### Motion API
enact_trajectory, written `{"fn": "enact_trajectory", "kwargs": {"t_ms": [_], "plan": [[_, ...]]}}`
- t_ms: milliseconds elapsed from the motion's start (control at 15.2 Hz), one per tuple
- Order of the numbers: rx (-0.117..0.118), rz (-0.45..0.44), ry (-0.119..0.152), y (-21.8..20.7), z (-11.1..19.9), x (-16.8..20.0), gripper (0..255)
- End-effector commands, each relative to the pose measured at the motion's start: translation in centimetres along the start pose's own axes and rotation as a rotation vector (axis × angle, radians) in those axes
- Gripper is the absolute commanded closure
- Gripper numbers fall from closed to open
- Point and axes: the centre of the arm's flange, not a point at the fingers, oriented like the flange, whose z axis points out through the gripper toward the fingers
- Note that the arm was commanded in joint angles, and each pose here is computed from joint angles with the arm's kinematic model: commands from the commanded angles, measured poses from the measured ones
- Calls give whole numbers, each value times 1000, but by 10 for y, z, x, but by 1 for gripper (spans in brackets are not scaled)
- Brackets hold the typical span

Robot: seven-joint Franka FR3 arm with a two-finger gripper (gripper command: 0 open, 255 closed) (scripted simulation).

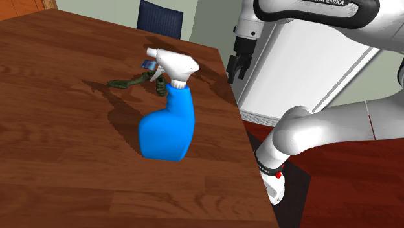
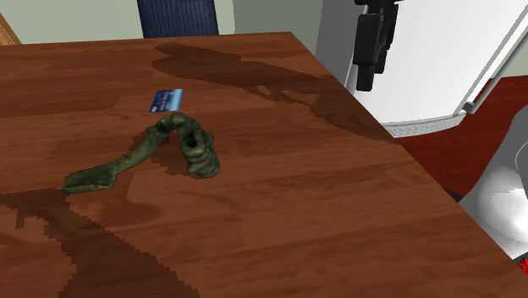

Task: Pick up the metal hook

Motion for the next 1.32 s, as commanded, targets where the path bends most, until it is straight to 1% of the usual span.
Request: {"fn": "enact_trajectory", "kwargs": {"t_ms": [0, 660, 1254], "plan": [[0, 0, 0, 0, 0, 0, 0], [-101, -66, -68, -117, -33, 87, 0], [-192, -125, -129, -230, -48, 159, 0]]}}
